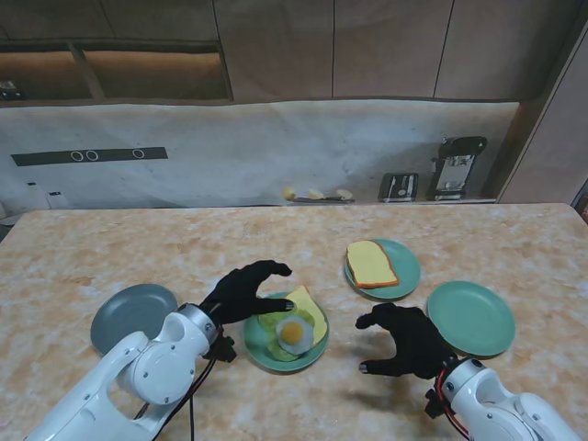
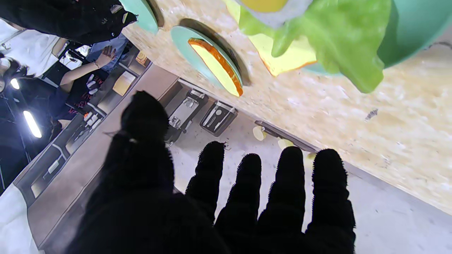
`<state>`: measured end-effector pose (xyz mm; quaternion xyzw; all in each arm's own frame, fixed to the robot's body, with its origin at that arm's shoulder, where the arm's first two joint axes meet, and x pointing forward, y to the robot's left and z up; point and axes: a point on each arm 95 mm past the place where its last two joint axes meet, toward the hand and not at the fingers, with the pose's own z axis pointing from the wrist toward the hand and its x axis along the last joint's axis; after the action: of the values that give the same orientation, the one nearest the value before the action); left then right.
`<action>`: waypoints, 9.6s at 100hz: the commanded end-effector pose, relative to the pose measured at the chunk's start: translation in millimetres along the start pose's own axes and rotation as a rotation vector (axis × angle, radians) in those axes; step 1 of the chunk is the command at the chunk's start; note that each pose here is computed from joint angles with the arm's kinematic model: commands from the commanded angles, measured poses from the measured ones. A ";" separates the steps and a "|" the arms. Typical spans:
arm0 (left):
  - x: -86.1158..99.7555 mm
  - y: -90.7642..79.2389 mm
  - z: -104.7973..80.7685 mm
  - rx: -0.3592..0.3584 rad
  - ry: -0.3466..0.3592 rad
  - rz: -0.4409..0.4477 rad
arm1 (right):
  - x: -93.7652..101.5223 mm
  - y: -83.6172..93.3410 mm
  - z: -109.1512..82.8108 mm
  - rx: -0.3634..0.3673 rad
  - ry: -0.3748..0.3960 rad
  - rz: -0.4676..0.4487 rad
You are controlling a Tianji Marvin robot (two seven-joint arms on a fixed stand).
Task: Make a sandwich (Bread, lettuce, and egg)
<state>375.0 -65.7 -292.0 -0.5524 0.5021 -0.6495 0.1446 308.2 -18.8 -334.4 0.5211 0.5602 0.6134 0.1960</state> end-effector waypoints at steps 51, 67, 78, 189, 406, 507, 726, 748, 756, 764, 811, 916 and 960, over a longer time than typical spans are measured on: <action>-28.6 10.7 -60.0 0.021 0.018 0.025 | -35.8 35.3 40.9 0.002 -0.095 -0.116; -31.6 16.3 -69.5 0.032 -0.019 0.029 | -48.3 47.9 57.3 0.012 -0.145 -0.157; -32.6 18.5 -72.5 0.033 -0.027 0.031 | -51.5 55.1 69.4 0.012 -0.179 -0.174; -34.9 20.1 -69.8 0.009 -0.061 0.032 | -86.2 99.7 210.6 0.200 -0.244 -0.221; -37.5 20.2 -68.7 -0.004 -0.075 0.028 | -91.5 77.6 260.6 0.381 -0.236 -0.288; -40.4 17.4 -71.1 0.018 -0.083 0.058 | -81.0 77.9 267.6 0.171 -0.200 -0.304; -32.9 17.7 -92.6 0.081 -0.059 0.082 | 32.8 97.4 168.8 0.063 0.121 0.425; -33.6 17.3 -97.4 0.091 -0.064 0.088 | 58.0 64.2 172.0 0.105 0.076 0.607; -33.7 17.1 -98.8 0.094 -0.065 0.090 | 67.0 51.4 173.1 0.120 0.061 0.659; -33.9 16.7 -99.9 0.098 -0.066 0.092 | 74.5 41.7 174.8 0.114 0.042 0.686; -33.1 16.9 -104.3 0.112 -0.071 0.091 | 103.6 11.0 158.1 0.074 -0.127 0.857; -26.0 17.2 -100.2 0.085 -0.041 0.069 | 68.5 8.7 162.0 0.159 -0.207 0.546; -24.0 18.2 -98.3 0.080 -0.035 0.063 | 54.6 13.6 156.1 0.204 -0.255 0.428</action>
<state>293.0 -5.2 -309.6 -0.5412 0.4869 -0.6552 0.2017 428.8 98.1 -324.0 0.7181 0.4601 0.5164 0.0775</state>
